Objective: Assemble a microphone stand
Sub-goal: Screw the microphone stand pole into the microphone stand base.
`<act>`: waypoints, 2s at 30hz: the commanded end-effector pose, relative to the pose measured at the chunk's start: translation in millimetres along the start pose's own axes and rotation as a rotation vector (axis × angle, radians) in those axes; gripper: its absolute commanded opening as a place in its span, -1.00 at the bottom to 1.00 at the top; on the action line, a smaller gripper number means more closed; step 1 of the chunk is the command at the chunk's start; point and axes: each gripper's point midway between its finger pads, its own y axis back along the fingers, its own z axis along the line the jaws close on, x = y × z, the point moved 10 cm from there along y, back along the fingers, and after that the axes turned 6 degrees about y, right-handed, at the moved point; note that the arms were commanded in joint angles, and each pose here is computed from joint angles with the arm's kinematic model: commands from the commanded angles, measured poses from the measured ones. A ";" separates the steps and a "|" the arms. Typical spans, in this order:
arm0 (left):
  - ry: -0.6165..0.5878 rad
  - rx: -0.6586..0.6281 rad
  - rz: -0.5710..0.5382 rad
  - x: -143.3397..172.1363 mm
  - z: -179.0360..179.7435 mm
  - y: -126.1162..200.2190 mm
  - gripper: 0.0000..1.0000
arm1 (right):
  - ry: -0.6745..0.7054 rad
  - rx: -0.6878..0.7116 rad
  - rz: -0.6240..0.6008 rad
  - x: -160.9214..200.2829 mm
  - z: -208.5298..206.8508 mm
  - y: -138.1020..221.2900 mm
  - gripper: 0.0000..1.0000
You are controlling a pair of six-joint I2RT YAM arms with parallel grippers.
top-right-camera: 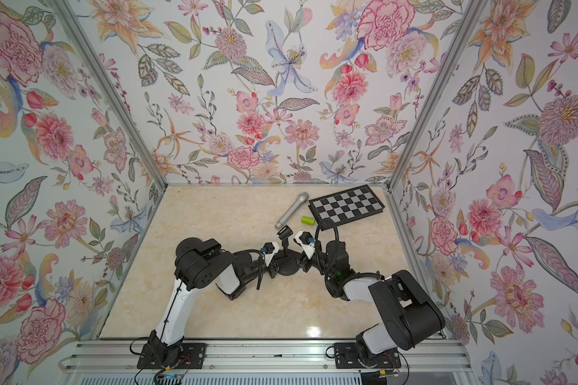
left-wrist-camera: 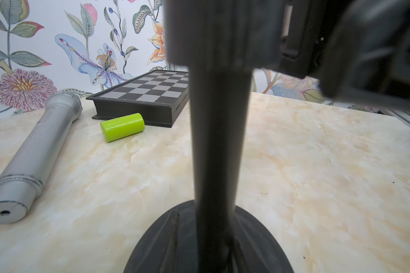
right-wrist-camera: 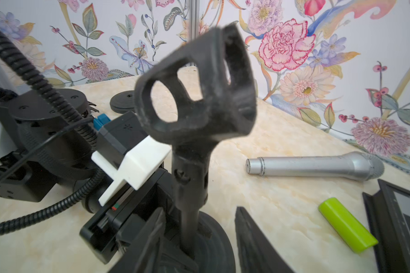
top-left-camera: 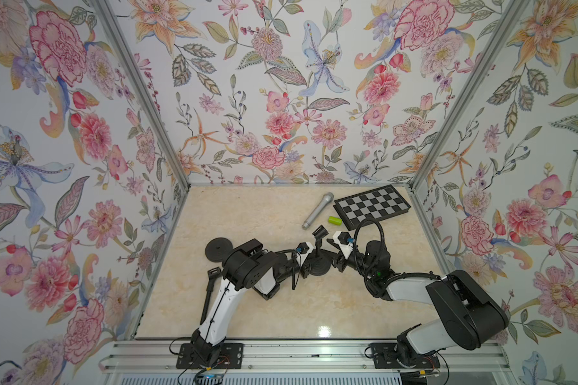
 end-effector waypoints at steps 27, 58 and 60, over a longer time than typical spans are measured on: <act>-0.064 -0.054 -0.093 14.6 -0.7 13.2 -0.30 | -0.299 0.592 0.007 38.5 45.2 -15.9 -1.00; -0.078 -0.026 -0.089 14.7 -1.4 14.1 -0.29 | 0.009 -0.086 -0.032 -8.4 -1.4 -18.7 -0.08; -0.067 -0.025 -0.089 16.1 -0.3 12.9 -0.31 | 0.000 -0.104 -0.032 -9.0 -3.2 -22.4 -0.10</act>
